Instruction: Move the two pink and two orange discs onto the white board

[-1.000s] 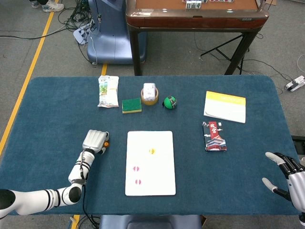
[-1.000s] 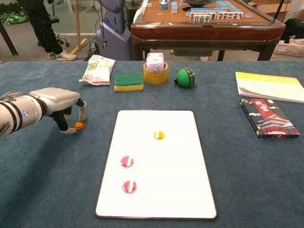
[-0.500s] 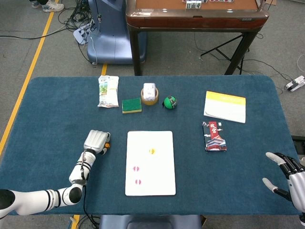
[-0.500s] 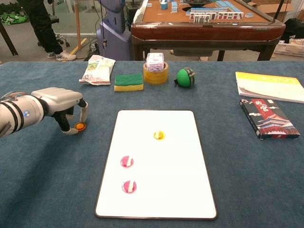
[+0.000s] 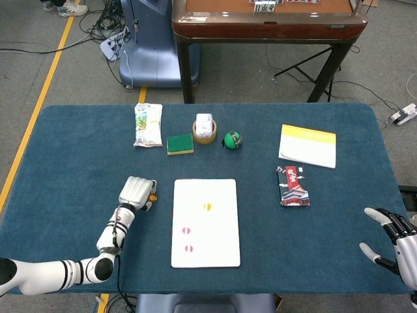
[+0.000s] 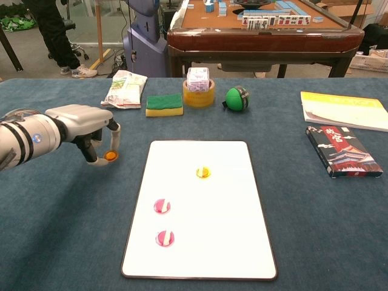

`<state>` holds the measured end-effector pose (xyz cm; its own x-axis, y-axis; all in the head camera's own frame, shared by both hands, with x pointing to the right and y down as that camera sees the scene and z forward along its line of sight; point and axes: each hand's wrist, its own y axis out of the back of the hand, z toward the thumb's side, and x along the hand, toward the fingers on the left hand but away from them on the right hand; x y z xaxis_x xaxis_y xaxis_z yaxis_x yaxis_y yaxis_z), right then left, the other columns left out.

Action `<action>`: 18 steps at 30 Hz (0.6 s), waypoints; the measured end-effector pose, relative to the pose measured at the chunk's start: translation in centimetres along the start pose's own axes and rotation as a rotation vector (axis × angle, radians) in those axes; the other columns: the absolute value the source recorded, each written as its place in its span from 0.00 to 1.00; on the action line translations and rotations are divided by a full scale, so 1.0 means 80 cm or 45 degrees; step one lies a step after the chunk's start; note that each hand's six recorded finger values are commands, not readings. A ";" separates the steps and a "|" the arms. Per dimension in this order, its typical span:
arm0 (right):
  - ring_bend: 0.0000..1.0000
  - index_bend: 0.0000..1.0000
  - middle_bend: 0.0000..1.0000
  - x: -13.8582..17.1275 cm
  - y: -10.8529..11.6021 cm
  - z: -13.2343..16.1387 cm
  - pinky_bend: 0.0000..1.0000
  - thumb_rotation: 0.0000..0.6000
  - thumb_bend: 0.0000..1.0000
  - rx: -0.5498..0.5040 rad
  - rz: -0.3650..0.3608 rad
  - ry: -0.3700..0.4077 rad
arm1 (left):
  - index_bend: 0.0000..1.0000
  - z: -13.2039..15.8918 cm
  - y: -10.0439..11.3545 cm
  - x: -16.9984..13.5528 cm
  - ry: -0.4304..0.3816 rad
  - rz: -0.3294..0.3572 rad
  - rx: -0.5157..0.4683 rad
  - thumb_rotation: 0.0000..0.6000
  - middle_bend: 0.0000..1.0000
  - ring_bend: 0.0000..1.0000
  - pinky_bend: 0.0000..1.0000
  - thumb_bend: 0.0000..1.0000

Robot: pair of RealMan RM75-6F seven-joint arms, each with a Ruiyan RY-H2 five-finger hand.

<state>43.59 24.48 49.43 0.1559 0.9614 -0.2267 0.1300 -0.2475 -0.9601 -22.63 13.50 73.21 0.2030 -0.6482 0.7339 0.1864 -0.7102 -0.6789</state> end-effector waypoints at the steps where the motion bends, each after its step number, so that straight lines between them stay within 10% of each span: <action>1: 0.34 0.26 0.31 0.000 0.000 0.000 0.63 1.00 0.00 0.000 -0.002 -0.001 | 0.59 0.004 0.002 -0.002 -0.010 0.004 -0.003 1.00 1.00 1.00 1.00 0.30; 18: 0.34 0.26 0.31 0.006 0.012 -0.008 0.63 1.00 0.00 -0.010 -0.054 -0.033 | 0.58 0.117 0.044 -0.049 -0.303 0.044 -0.052 1.00 1.00 1.00 1.00 0.30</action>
<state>44.42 24.63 48.51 0.1243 0.9738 -0.1902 0.1436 -0.2073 -0.9677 -13.79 16.08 67.75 0.4300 -0.5927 0.6810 0.1372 -0.7027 -0.6981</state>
